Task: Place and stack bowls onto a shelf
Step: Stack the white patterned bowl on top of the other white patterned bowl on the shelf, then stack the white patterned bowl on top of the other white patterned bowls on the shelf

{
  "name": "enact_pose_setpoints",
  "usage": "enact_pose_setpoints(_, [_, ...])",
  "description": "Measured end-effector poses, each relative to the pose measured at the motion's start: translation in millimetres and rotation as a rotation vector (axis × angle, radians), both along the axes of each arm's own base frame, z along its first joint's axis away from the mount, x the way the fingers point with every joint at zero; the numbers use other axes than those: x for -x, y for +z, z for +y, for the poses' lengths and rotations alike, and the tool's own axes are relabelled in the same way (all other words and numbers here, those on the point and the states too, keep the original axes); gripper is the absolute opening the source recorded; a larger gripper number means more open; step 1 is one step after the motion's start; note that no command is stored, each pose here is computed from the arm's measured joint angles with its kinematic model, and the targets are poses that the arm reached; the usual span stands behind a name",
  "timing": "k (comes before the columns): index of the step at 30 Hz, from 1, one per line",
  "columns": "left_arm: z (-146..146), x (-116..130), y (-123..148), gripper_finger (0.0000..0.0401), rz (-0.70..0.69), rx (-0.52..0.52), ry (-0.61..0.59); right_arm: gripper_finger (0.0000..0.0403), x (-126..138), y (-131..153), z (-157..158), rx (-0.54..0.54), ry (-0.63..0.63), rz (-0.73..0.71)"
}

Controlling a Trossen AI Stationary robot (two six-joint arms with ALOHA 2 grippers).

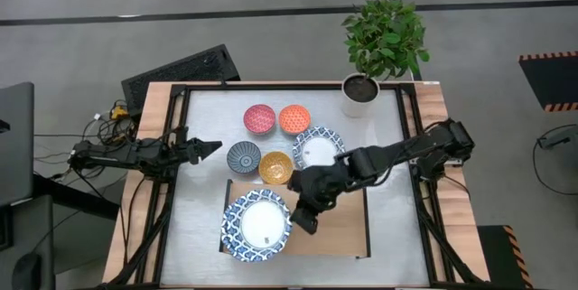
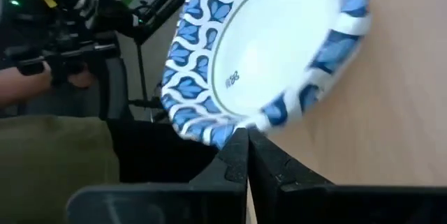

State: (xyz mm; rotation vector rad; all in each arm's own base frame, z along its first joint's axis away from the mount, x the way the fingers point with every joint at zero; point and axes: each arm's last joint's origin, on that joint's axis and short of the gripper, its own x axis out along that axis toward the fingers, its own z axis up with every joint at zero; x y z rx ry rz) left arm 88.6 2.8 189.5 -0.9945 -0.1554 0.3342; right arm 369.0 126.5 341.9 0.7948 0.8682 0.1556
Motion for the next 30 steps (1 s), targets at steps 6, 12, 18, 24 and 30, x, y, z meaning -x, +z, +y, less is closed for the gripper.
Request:
enact_pose_setpoints(6, [0.0,0.0,0.0,0.0128,-0.002,0.003,0.001,0.0023,-8.5,-13.1,2.1,0.009,-0.001,0.029])
enact_pose_setpoints(12, [0.0,0.0,0.3,0.0128,-0.006,0.010,0.002,0.0026,-8.0,-12.7,1.5,0.010,0.001,0.027])
enact_pose_setpoints(18, [-0.4,-0.1,6.3,0.0128,-0.079,0.043,-0.016,0.0024,5.4,8.9,1.9,0.023,0.029,-0.054])
enact_pose_setpoints(24, [-4.3,6.1,39.7,0.0128,-0.415,-0.027,-0.174,0.0032,8.5,6.4,11.1,0.121,0.137,-0.102])
enact_pose_setpoints(30, [-4.2,17.0,59.4,0.0128,-0.631,-0.114,-0.182,0.0019,13.5,0.6,29.3,0.201,0.254,-0.128])
